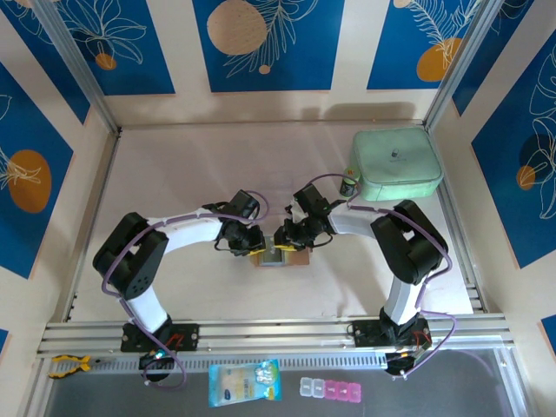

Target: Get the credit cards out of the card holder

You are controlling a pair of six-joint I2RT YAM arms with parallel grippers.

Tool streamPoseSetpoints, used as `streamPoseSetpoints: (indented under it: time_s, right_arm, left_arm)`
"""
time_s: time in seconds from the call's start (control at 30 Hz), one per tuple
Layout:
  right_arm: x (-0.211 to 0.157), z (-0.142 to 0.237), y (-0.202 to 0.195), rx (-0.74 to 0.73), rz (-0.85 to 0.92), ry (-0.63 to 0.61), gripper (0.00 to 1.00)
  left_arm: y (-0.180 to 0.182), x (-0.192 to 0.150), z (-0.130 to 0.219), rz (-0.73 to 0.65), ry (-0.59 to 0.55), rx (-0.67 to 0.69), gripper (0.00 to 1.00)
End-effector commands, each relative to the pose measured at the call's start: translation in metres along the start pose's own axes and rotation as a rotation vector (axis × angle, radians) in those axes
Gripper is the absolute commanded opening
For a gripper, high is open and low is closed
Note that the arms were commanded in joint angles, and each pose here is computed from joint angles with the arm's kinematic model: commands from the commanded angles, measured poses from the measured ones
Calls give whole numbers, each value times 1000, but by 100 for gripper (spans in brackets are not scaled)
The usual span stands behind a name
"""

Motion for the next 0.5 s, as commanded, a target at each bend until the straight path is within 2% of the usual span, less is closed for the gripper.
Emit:
streamPoseSetpoints:
  time_s: [0.0, 0.1, 0.3, 0.47]
  right_arm:
    - [-2, -6, 3, 17, 20, 38, 26]
    - [-3, -6, 4, 26, 26, 42, 22]
    - [-4, -8, 4, 36, 30, 59, 20]
    - [-5, -6, -1, -43, 3, 49, 27]
  left_arm:
    - [18, -13, -10, 23, 55, 82, 20]
    - [17, -12, -10, 23, 55, 80, 20]
    - [18, -13, -10, 23, 57, 83, 20]
    - [18, -13, -10, 24, 56, 82, 20]
Point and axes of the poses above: each hand's point on the last joint's axis, 136 mm out from that joint toward the fingers, its own z axis back along the fingers, its own y axis along the line the jaws close on, x = y × z, the point moved 10 cm from there along z, back along the fingers, and after that the axes turned 1 degree about z, right-handed, at the moved point
